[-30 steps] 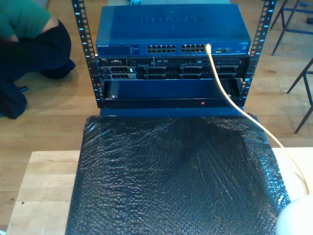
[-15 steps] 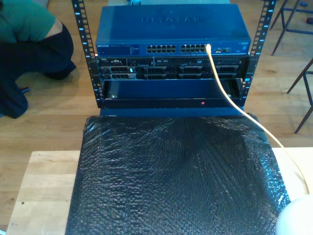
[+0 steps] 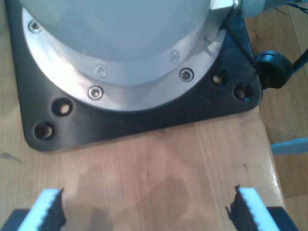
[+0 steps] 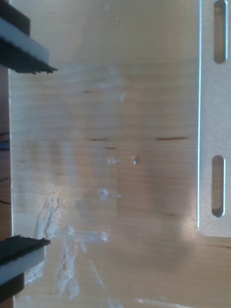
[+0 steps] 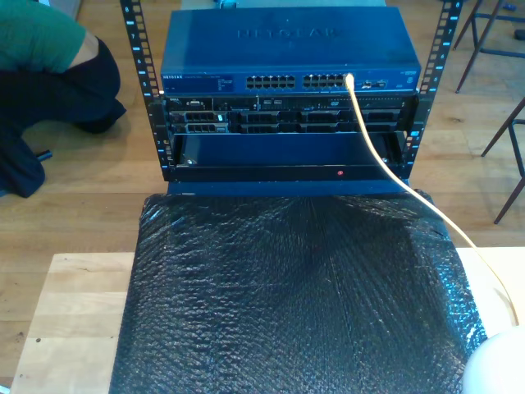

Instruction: Grab the cable and plug it in

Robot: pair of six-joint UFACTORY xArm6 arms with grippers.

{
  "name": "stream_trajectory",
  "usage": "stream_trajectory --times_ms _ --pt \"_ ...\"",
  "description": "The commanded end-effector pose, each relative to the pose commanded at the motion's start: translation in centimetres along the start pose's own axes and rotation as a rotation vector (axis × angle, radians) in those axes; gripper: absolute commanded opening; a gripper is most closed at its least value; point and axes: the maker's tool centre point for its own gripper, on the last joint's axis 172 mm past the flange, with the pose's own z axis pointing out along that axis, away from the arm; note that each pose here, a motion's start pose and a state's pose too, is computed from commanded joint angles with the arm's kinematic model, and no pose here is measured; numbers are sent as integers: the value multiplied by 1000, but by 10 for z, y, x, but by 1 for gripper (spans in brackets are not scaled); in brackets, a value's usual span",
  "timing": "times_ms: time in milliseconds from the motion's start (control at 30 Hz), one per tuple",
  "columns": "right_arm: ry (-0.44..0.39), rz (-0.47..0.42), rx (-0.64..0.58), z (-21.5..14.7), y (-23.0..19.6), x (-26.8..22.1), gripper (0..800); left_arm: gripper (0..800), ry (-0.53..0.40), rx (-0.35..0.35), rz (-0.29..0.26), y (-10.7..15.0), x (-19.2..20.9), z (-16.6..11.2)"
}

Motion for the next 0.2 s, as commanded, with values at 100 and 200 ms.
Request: stream_trajectory --times_ms 100,200 --pt "0 0 0 0 0 0 799 800 0 0 0 0 0 0" --pt "0 0 0 0 0 0 799 800 0 -1 1 0 0 0"
